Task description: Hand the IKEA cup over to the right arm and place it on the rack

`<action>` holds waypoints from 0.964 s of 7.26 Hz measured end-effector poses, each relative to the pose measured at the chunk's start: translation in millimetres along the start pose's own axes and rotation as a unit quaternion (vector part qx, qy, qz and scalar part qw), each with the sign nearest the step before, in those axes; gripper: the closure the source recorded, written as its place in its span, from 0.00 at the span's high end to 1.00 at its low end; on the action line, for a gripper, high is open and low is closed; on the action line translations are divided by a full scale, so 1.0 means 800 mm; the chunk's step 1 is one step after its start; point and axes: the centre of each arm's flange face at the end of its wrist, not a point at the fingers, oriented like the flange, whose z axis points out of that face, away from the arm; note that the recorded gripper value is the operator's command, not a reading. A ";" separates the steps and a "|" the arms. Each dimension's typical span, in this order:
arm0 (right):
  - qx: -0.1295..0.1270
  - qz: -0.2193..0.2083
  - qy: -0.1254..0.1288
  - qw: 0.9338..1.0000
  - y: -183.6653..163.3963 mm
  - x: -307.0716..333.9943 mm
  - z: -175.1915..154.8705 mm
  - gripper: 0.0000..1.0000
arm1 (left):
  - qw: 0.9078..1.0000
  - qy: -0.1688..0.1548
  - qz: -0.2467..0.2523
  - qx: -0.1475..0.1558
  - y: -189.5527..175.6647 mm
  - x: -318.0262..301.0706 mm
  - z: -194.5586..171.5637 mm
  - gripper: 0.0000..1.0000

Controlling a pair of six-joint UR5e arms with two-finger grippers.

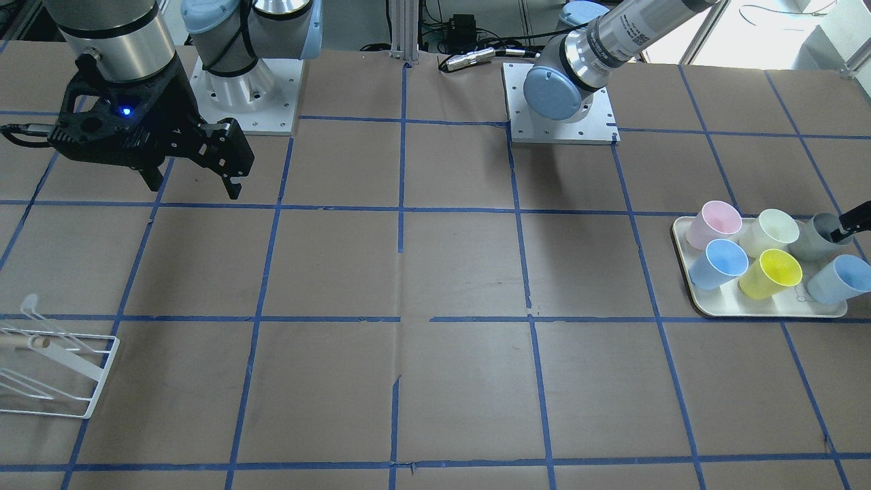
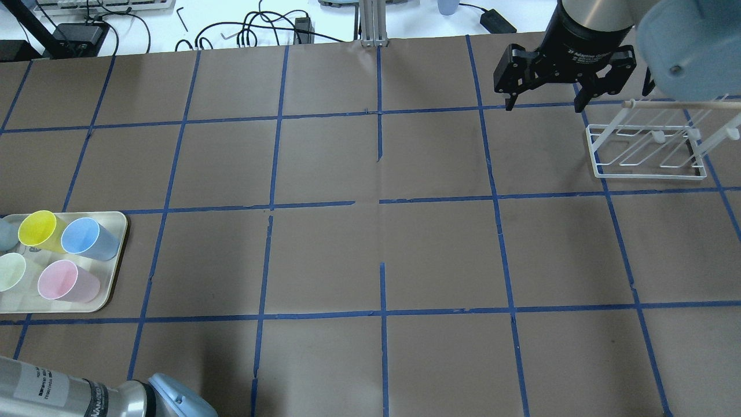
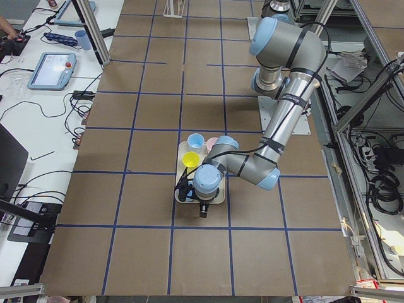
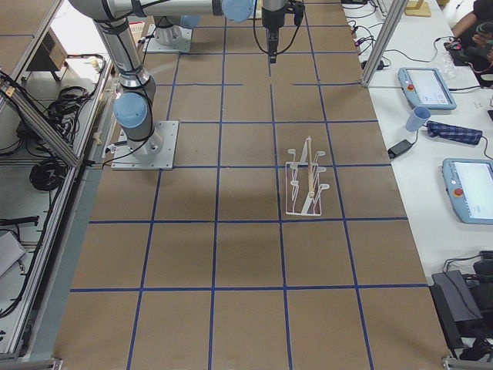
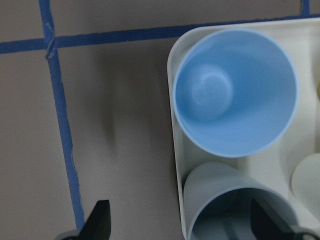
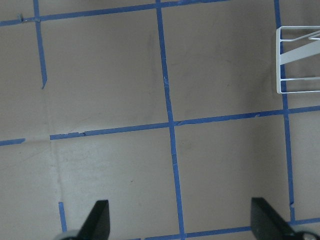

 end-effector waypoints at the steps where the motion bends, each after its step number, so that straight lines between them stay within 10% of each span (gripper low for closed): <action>1: 0.000 0.000 0.000 1.000 0.000 0.000 0.000 1.00 | 1.000 0.000 0.000 -0.009 0.002 -0.002 0.005 0.84; 7: 0.001 0.000 0.000 1.000 0.000 0.000 -0.001 1.00 | 0.999 0.018 0.020 -0.040 0.011 -0.001 0.017 0.30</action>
